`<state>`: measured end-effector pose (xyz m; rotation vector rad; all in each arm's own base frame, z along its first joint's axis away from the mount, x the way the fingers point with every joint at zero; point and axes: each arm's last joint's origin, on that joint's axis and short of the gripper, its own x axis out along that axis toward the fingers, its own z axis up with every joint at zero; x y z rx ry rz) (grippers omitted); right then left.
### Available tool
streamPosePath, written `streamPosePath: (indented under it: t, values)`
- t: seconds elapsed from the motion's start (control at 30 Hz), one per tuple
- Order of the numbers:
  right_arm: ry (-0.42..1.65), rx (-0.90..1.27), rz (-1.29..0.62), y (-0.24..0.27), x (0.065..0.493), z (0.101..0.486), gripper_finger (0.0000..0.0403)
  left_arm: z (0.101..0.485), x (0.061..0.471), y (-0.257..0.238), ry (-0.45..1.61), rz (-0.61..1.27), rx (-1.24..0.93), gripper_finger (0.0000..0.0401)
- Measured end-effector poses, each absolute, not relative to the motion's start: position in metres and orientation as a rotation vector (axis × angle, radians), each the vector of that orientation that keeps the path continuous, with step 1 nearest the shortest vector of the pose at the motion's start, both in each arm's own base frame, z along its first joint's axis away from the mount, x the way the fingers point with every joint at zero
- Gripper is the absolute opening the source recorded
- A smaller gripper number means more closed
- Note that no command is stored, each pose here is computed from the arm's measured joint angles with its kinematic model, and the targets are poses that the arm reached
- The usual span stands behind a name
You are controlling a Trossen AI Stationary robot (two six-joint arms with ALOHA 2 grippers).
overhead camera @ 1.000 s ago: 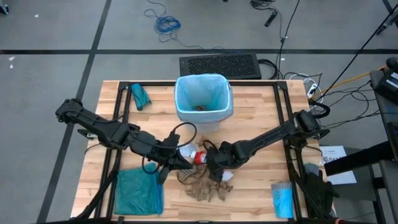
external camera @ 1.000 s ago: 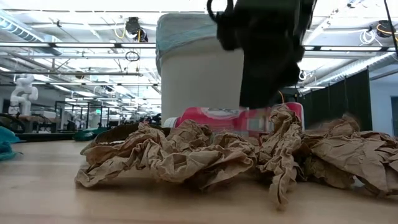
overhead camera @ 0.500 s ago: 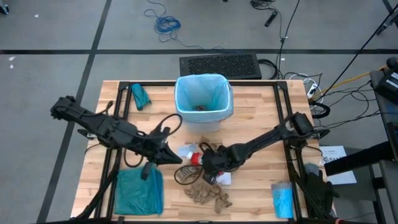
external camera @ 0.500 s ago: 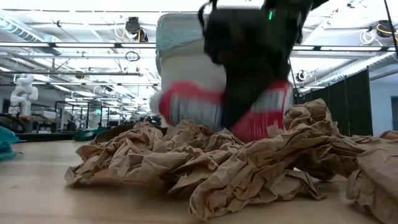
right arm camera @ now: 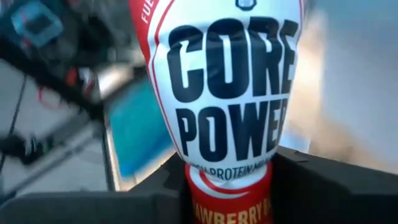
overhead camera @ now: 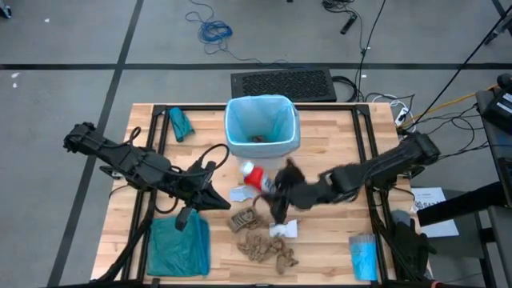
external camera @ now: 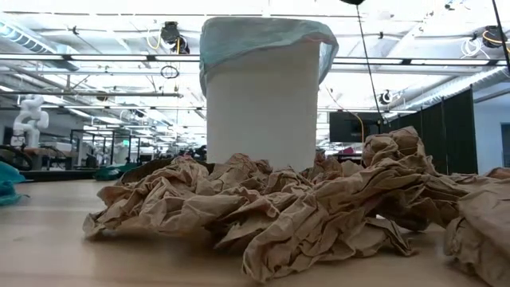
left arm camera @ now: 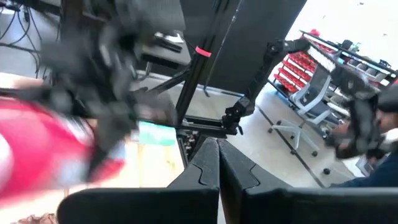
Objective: Place trash/remove bag and relplace
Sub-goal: Put the red plastic bottle into the white trash bin
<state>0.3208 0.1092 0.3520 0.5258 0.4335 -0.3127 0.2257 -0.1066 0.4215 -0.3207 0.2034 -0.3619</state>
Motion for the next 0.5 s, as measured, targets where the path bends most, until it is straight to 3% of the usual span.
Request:
streamPosePath:
  t: [0.23, 0.5]
  values:
    - [0.201, 0.327, -0.443, 0.053, 0.318, 0.432, 0.0104, 0.421, 0.226, -0.107, 0.200, -0.363, -0.299, 0.0000]
    - [0.282, 0.316, -0.524, -0.027, 0.327, 0.426, 0.0113, 0.421, 0.226, -0.107, 0.200, -0.364, -0.293, 0.0000]
